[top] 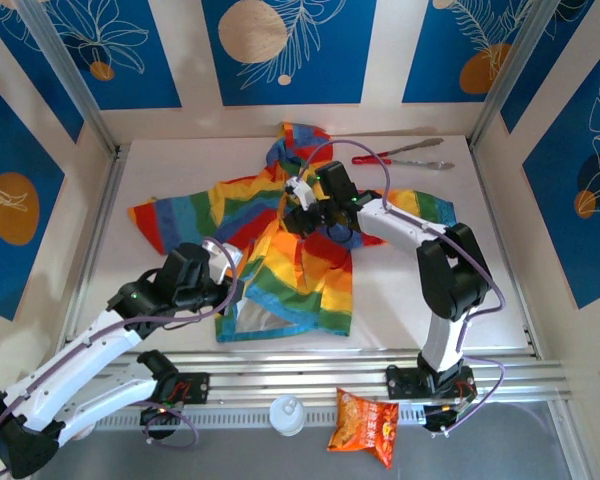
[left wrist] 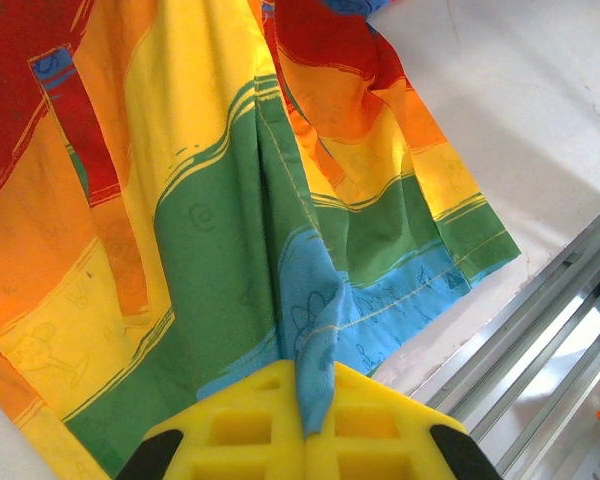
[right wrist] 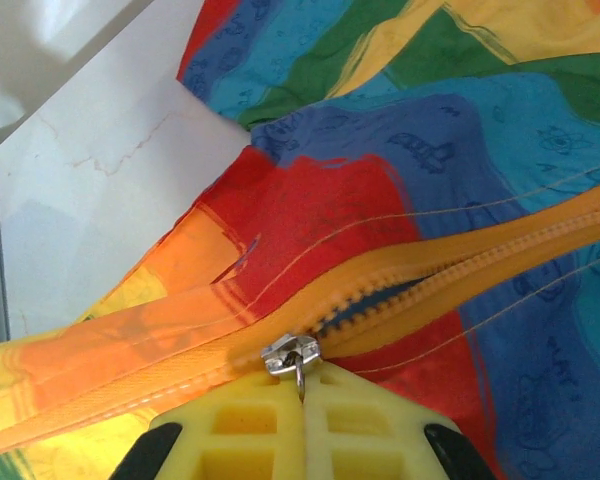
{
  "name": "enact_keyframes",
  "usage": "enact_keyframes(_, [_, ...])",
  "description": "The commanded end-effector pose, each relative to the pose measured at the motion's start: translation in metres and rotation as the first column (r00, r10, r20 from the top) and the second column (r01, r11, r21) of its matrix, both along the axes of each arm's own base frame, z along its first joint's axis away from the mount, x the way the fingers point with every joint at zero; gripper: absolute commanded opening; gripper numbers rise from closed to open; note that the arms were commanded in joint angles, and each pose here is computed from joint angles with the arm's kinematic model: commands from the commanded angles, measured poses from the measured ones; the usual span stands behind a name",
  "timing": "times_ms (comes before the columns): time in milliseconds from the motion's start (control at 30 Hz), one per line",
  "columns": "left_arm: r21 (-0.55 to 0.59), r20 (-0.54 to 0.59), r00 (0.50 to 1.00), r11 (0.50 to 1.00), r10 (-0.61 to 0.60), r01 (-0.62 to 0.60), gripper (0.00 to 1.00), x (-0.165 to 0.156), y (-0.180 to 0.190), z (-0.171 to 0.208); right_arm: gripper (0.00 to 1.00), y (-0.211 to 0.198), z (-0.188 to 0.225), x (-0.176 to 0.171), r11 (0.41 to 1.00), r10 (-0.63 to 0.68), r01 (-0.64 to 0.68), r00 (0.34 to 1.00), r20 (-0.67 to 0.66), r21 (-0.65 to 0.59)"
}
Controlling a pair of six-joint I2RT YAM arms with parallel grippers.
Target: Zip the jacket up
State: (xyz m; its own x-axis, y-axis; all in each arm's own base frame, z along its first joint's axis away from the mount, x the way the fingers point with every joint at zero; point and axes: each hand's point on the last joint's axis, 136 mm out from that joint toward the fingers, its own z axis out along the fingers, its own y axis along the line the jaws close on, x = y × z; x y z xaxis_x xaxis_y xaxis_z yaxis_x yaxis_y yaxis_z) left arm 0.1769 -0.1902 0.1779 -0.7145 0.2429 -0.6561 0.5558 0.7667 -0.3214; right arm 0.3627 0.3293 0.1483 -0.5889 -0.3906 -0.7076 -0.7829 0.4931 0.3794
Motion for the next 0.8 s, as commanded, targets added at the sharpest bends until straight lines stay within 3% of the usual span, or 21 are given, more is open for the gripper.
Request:
enact_keyframes(0, [0.031, -0.079, 0.997, 0.999, -0.013, 0.015, 0.0, -0.019, 0.009, -0.008, 0.0, -0.016, 0.007, 0.034, 0.997, -0.068, 0.07, 0.995, 0.071, -0.024])
enact_keyframes(767, [0.032, -0.081, 0.997, 0.999, 0.003, 0.0, 0.0, -0.025, 0.016, -0.009, 0.0, -0.033, 0.011, 0.087, 0.991, -0.115, 0.12, 0.989, 0.091, -0.055])
